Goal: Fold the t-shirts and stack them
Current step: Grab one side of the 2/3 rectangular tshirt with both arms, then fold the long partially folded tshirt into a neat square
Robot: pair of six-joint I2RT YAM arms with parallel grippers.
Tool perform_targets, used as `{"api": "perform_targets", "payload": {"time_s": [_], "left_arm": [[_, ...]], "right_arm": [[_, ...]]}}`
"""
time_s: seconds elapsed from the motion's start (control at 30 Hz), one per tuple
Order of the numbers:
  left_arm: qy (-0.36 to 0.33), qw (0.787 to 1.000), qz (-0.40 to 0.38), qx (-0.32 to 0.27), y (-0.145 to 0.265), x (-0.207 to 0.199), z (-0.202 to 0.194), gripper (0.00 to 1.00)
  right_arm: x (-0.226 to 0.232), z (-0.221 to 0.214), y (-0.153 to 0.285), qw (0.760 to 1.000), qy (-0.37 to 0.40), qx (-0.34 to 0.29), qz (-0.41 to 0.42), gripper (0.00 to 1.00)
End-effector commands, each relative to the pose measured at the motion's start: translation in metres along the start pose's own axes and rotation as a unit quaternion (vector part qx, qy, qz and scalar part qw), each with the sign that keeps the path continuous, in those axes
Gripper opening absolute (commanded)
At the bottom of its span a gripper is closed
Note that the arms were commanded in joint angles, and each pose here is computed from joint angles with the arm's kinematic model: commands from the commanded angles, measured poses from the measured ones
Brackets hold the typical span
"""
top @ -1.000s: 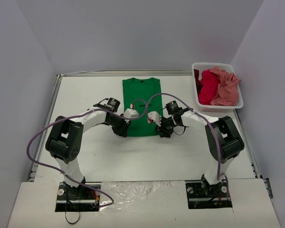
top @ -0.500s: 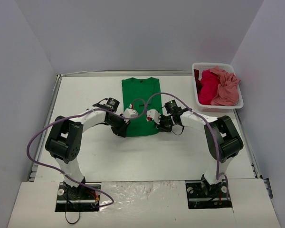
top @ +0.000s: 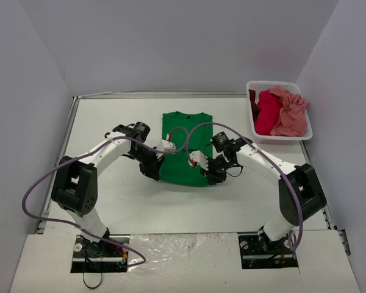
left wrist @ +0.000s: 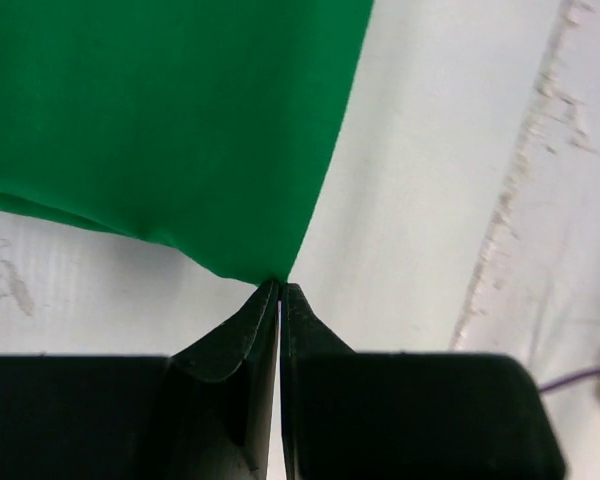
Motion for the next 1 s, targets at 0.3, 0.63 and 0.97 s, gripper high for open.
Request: {"api": "perform_targets", "payload": {"time_s": [0.3, 0.63, 0.97], "left_arm": [[-0.05, 0.995, -0.082, -0.001, 0.057, -0.075, -0.005, 0.03], [-0.072, 0.995, 0.036, -0.052, 0.082, -0.075, 0.016, 0.02], [-0.074, 0.989, 0.105, -0.067, 0.088, -0.053, 0.035, 0.02]], "right_arm": [[0.051, 0.028, 0.072, 0.997, 0.016, -0.047, 0.062, 0.0], [0.037, 0.044, 0.087, 0.997, 0.031, -0.054, 0.041, 0.0], [0.008, 0.057, 0.098, 0.997, 0.044, -0.058, 0.01, 0.0]]}}
Point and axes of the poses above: each gripper's point midway between its finger pads, its own y axis back along the fingers, its own x axis along the line the jaws close on, z = x × y, the point moved 9 cm from there along y, back along the fingers, and after that the axes turned 5 degrees about y, right-handed, at the moved point
